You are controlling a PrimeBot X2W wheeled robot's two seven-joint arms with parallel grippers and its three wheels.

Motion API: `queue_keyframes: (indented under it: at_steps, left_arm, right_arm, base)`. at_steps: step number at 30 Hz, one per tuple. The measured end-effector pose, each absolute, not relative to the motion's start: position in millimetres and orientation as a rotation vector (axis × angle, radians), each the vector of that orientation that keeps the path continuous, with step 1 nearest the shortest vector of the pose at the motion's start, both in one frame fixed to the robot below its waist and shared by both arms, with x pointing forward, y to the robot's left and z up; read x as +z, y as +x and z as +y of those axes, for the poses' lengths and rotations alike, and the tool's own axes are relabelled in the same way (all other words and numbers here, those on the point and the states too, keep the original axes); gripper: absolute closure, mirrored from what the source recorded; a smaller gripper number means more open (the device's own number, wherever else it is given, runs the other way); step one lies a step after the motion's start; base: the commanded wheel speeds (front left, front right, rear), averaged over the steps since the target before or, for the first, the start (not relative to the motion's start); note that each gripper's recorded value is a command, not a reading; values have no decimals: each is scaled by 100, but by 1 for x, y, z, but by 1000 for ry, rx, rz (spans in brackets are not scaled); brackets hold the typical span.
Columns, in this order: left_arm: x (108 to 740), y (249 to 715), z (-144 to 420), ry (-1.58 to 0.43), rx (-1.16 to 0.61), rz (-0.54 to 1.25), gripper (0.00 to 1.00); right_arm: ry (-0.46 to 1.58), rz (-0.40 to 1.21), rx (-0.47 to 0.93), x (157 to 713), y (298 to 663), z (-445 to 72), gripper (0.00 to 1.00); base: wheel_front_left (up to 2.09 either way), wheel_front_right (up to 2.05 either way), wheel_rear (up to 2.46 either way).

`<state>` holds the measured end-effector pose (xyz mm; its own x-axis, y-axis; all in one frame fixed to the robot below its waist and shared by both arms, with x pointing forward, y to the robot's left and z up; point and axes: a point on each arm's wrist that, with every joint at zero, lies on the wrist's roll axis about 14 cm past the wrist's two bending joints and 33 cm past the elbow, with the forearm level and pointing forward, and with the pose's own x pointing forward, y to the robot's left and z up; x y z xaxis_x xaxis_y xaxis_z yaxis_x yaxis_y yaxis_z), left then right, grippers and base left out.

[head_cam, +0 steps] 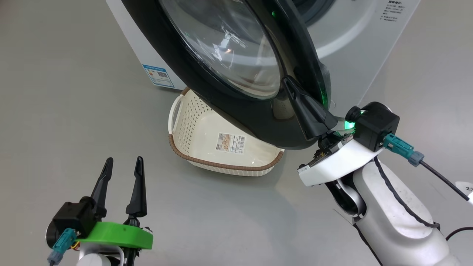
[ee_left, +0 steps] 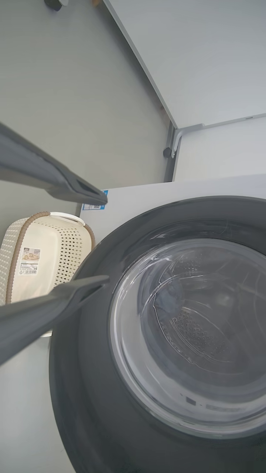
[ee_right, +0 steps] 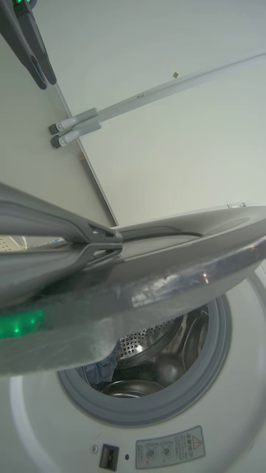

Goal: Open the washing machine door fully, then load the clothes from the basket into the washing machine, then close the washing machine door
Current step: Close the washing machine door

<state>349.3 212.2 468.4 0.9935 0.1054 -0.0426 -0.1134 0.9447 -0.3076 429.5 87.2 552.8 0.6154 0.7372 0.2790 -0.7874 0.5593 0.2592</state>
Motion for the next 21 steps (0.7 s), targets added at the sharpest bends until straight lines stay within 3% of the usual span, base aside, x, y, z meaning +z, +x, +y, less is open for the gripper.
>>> queue_keyframes:
  at_steps: [21]
  left_arm:
    - [460, 387, 207, -315, 86, 36, 0]
  right_arm:
    - [339, -236, 841, 554, 496, 64, 100]
  base:
    - [0, 0, 0]
